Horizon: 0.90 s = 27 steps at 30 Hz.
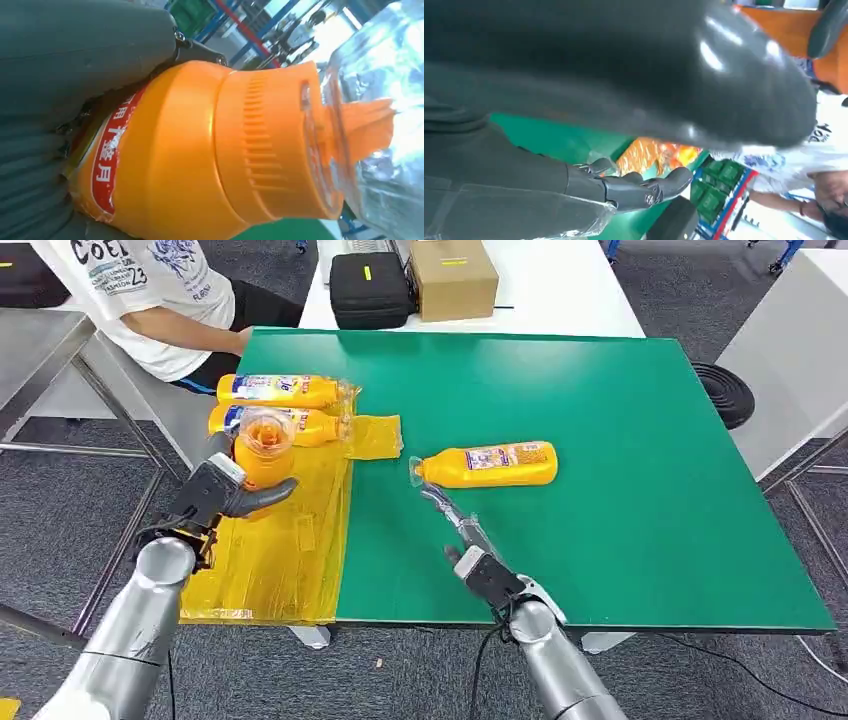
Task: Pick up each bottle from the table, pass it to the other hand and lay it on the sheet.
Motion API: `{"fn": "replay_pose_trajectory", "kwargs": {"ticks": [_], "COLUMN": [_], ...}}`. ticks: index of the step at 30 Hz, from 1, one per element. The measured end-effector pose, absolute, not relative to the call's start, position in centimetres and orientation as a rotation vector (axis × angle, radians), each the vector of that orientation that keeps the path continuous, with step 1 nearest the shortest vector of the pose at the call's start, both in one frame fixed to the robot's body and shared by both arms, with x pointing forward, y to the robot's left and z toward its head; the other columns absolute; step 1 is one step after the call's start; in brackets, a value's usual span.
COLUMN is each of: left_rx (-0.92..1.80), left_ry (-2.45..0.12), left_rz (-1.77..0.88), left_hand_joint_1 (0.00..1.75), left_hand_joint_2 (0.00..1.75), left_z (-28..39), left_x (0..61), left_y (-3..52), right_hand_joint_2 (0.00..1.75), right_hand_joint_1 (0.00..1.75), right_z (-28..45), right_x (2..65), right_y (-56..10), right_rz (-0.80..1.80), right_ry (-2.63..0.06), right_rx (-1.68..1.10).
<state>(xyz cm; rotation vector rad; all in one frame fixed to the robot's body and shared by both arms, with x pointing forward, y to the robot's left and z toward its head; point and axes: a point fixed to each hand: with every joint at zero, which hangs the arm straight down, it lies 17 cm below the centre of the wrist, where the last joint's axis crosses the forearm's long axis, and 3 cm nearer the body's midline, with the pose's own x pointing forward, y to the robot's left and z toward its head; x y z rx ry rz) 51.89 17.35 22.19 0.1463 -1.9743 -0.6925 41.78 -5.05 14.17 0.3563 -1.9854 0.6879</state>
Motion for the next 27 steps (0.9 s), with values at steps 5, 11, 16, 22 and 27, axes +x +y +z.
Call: {"fn": "replay_pose_trajectory", "kwargs": {"ticks": [5,11,16,22,27], "left_rx": [0.319,0.615,0.641,0.66,0.587], "left_ry": [-1.991,-1.807,-1.745,-1.535,-1.367], "left_rz": [-0.78,-1.244,-1.373,-1.681,-1.869], "left_hand_joint_1": [1.75,1.75,1.75,1.75,1.75], "left_hand_joint_2": [1.75,1.75,1.75,1.75,1.75], "left_z": [23.7,20.7,18.4,12.1,5.8], "left_x": [52.8,53.4,52.9,52.0,50.3], "left_y": [18.6,18.6,18.2,17.5,17.6], "right_hand_joint_2": [1.75,1.75,1.75,1.75,1.75], "right_hand_joint_1": [0.0,0.0,0.0,0.0,0.0], "right_z": [14.9,15.7,16.4,16.7,17.0], "right_x": [41.7,42.2,42.7,43.0,43.3], "right_y": [-6.5,-9.2,-10.5,-11.1,-11.2], "right_rz": [0.66,0.639,0.625,0.622,0.623], "right_ry": [-2.015,-2.044,-2.059,-2.065,-2.07], "right_rx": [0.324,0.241,0.2,0.189,0.183]}}
